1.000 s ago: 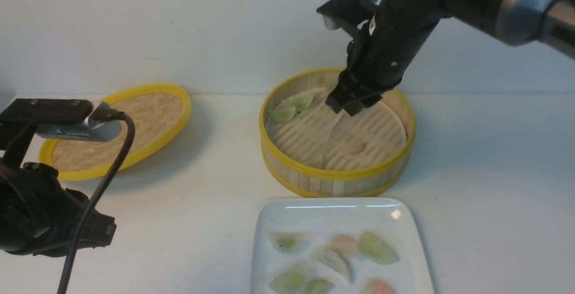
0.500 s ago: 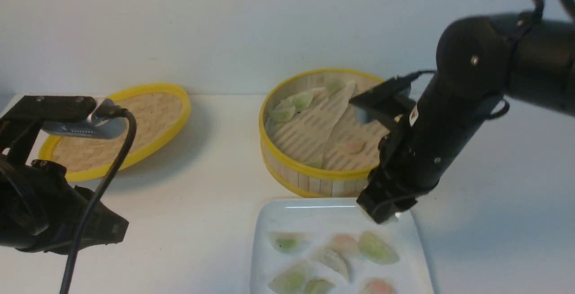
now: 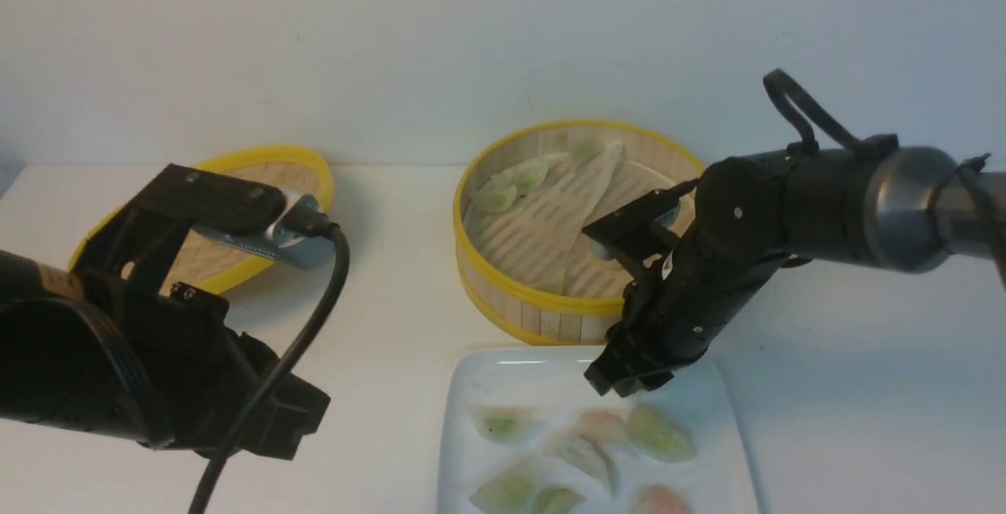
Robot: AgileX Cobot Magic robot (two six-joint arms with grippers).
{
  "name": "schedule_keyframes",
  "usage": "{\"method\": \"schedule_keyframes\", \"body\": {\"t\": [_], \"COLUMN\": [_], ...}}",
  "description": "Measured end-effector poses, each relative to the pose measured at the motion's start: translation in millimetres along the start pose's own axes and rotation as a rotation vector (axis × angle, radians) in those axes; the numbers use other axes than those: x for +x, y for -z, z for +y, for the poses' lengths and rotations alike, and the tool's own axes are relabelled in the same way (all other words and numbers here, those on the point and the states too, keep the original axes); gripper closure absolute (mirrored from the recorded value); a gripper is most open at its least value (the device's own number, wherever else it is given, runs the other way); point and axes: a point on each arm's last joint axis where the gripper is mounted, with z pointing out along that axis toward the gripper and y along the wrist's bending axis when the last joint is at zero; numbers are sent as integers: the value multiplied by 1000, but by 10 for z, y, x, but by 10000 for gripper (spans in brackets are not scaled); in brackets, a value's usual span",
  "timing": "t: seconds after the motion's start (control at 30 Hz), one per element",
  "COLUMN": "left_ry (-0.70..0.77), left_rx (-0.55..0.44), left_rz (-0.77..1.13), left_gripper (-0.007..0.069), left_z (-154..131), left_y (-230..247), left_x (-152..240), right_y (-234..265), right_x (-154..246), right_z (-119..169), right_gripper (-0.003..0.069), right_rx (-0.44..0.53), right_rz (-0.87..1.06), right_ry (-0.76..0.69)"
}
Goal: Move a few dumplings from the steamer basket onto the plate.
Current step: Use the right arm to put the dumpling into the plate, then use the right arm to grab a dumpling from inside the steamer
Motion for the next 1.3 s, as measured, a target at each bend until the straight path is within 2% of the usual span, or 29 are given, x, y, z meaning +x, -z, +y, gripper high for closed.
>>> {"method": "schedule_keyframes", "body": {"t": [0.03, 0.17, 0.2, 0.23, 0.33, 0.53, 0.77, 1.0, 1.3], "left_ry": [2, -2, -2, -2, -1, 6, 7, 3, 2], "left_rx": [-2, -9, -11, -15, -23, -25, -25, -24, -16], "left_rz": [1, -2, -3, -15, -30, -20, -18, -16, 6], "left_gripper": [631, 631, 631, 631, 631, 631, 631, 631, 631], "left_z": [2, 8, 9, 14, 24, 47, 49, 49, 41], "left_y": [0, 1, 1, 1, -6, -50, -55, -55, -55], "left_x": [-2, -6, -7, -18, -35, -50, -51, -49, -29], "right_y": [0, 1, 1, 22, 139, 569, 890, 290, -171], "right_x": [0, 29, 34, 35, -56, -401, -795, -979, -1013], "right_z": [-1, 7, 8, 14, 26, 23, -77, -374, -643], "right_gripper": [463, 323, 316, 259, 214, 224, 237, 236, 236], "right_rx": [1, -7, -9, -16, -26, 4, 134, 231, 223], "right_rz": [0, 32, 38, 60, 78, -13, -180, -92, -54], "right_ry": [1, 2, 2, 4, 7, 4, 81, 130, 82]}}
